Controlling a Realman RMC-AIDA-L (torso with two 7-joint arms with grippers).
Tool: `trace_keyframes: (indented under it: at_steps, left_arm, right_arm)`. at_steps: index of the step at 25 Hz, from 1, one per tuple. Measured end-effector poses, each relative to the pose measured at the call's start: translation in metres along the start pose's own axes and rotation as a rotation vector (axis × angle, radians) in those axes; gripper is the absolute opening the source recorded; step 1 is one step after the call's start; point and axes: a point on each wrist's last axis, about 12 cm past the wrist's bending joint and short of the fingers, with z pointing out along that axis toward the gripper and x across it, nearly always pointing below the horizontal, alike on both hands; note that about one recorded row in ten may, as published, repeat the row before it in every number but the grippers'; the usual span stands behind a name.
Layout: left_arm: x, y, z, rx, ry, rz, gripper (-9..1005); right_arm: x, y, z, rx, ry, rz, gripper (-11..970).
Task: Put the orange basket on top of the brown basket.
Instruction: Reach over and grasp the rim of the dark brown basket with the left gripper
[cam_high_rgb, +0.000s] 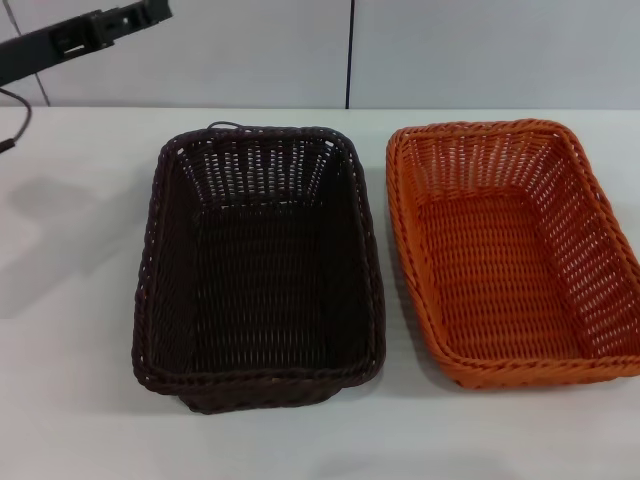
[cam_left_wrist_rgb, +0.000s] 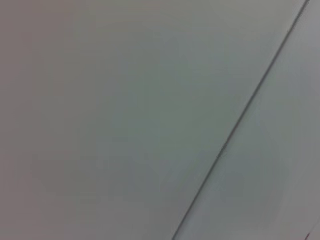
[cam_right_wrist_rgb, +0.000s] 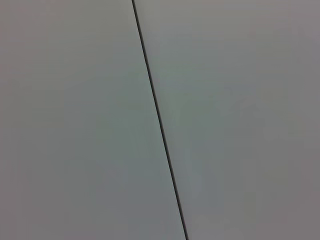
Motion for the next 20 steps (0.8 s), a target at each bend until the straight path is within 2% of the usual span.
trace_keyframes:
  at_steps: [1,5,15,20]
  left_arm:
    - [-0.007,0.000,-0.006,-0.030,0.026,0.001,860]
    - [-0.008,0.001,-0.010,-0.043,0.028,0.002,860]
    - [0.006,0.007,-0.020,-0.077,0.000,0.029,861]
    - [0.014,0.011,-0.025,-0.047,-0.083,0.036,861]
  right_arm:
    - [0.001,0.001,-0.001,0.002,0.003,0.006,618]
    - [0.003,0.001,-0.002,0.005,0.009,0.011,618]
    - [0.003,0.002,-0.003,0.004,0.009,0.020,618]
    - [0.003,0.004,-0.001,0.000,0.010,0.023,618]
